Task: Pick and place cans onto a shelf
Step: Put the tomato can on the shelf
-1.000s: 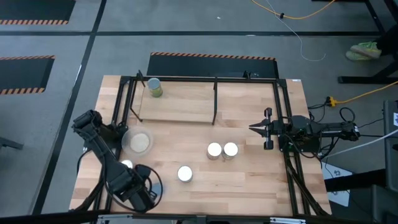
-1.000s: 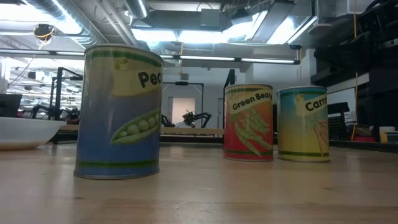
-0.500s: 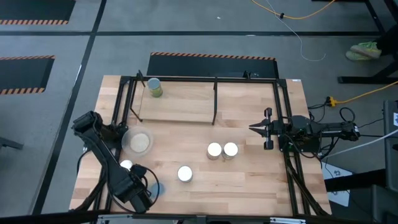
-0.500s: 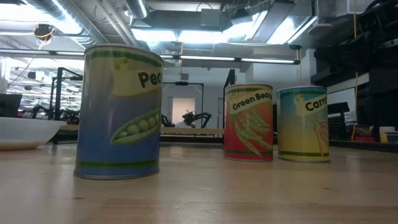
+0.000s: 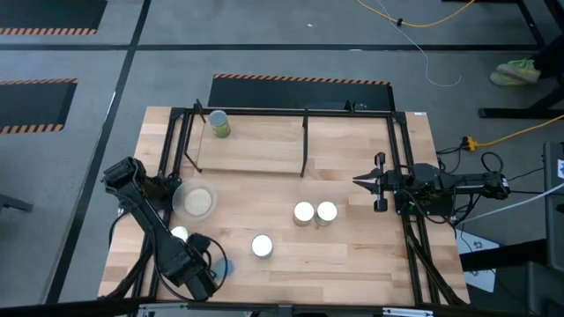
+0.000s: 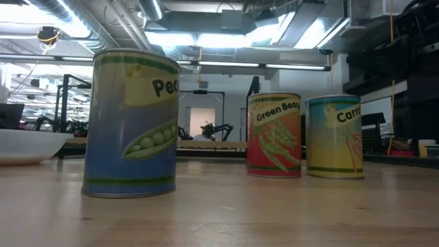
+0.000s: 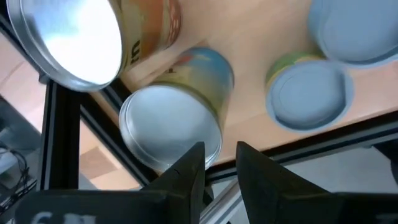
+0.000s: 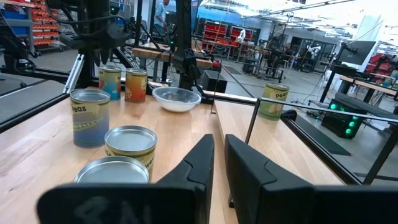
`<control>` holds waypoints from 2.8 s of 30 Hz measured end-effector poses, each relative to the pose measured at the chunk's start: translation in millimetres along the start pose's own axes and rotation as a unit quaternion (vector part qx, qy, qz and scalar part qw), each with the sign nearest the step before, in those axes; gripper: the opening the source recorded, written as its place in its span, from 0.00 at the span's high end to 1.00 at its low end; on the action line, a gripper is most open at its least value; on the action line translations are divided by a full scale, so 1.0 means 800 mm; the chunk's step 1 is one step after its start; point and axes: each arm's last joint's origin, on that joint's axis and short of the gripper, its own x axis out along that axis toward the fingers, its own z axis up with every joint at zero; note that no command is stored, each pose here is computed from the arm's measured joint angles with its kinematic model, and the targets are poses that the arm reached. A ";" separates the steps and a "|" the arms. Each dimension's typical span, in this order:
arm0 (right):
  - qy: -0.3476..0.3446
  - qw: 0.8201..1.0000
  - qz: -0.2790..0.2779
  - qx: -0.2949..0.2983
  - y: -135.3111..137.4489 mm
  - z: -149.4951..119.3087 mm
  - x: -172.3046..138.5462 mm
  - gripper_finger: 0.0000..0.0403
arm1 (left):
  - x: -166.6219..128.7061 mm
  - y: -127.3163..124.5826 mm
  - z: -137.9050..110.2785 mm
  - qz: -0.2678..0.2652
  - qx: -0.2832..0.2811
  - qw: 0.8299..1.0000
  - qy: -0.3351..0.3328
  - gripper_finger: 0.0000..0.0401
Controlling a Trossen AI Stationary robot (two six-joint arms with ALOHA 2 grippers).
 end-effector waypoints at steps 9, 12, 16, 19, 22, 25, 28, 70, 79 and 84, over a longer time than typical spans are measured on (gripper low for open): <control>0.000 1.000 0.000 0.000 0.000 0.000 0.000 0.89 | 0.000 0.000 0.002 -0.007 -0.003 1.000 -0.023 0.79; 0.000 1.000 0.000 0.000 0.000 0.000 0.000 0.89 | 0.000 0.000 0.002 -0.007 -0.007 1.000 -0.022 0.79; 0.000 1.000 0.000 0.000 0.000 0.000 0.000 0.89 | 0.002 0.000 0.002 -0.005 -0.014 1.000 -0.022 0.79; 0.000 1.000 0.000 0.000 0.000 0.000 0.000 0.89 | 0.012 0.002 0.005 0.006 -0.016 1.000 -0.020 0.79; 0.000 1.000 0.000 0.000 0.000 0.000 0.000 0.89 | 0.023 0.001 0.006 0.010 -0.016 1.000 -0.010 0.79; 0.000 1.000 0.000 0.000 0.000 0.000 0.000 0.89 | 0.028 0.002 0.008 0.008 -0.015 1.000 -0.009 0.79; 0.000 1.000 0.000 0.000 0.000 0.000 0.000 0.89 | 0.028 0.002 0.008 0.007 -0.014 1.000 -0.008 0.79; 0.000 1.000 0.000 0.000 0.000 0.000 0.000 0.89 | -0.105 -0.033 0.034 -0.179 0.166 0.968 -0.061 1.00; 0.000 1.000 0.000 0.000 0.000 0.000 0.000 0.89 | -0.124 -0.032 0.141 -0.139 0.176 0.969 -0.105 1.00; 0.000 1.000 0.000 0.000 0.000 0.000 0.000 0.89 | -0.132 -0.016 0.206 -0.104 0.171 0.973 -0.112 1.00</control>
